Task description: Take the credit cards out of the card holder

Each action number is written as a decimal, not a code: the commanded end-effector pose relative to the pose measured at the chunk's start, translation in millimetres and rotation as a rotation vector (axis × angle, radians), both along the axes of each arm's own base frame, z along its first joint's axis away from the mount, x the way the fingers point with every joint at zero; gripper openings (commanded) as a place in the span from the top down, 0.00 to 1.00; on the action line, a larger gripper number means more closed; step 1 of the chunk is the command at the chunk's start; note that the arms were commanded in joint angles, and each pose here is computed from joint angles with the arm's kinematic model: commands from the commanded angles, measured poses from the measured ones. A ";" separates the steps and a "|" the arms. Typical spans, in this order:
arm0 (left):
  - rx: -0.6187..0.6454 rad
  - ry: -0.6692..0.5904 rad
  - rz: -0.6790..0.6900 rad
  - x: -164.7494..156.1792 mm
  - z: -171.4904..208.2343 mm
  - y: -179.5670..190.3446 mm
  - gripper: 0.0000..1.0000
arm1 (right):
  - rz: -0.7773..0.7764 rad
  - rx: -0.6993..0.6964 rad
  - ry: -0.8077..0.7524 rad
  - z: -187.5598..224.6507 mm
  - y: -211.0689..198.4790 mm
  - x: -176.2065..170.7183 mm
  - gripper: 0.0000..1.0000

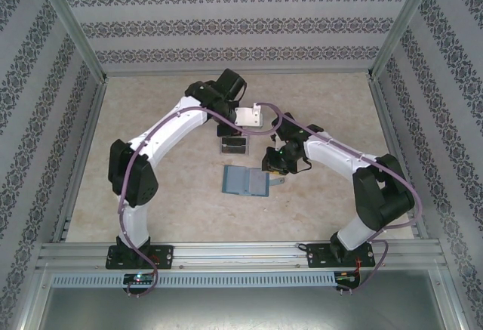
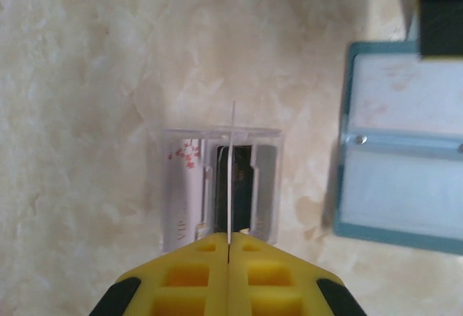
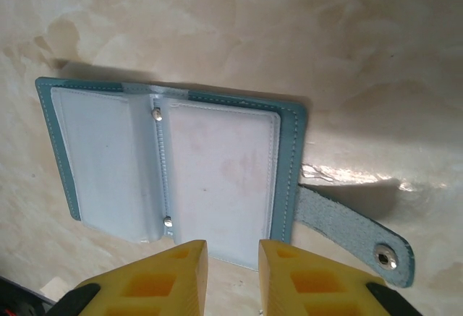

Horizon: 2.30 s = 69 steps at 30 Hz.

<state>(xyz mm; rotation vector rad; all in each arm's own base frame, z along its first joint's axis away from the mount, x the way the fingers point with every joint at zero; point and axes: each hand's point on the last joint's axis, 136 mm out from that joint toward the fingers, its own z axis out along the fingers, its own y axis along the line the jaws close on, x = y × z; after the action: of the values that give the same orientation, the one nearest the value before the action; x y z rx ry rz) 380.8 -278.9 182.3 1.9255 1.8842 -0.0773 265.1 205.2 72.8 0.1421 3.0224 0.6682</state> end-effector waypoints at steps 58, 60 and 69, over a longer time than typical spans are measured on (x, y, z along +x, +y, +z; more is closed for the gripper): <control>-0.230 0.135 0.752 64.0 8.3 5.7 0.72 | -0.066 -0.006 -0.021 -5.7 -14.1 4.7 0.74; -0.266 0.203 0.801 55.3 10.6 2.4 0.70 | -0.068 -0.007 -0.021 -5.9 -14.5 5.1 0.74; -0.394 0.477 1.018 23.0 5.6 -20.0 0.78 | -0.073 -0.009 -0.023 -6.4 -16.3 4.4 0.74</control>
<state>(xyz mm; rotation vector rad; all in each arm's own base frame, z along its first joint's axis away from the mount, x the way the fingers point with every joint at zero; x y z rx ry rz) 424.4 -289.7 178.2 0.7631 2.5991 -0.4319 268.8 197.7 66.2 0.2075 2.9997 0.6710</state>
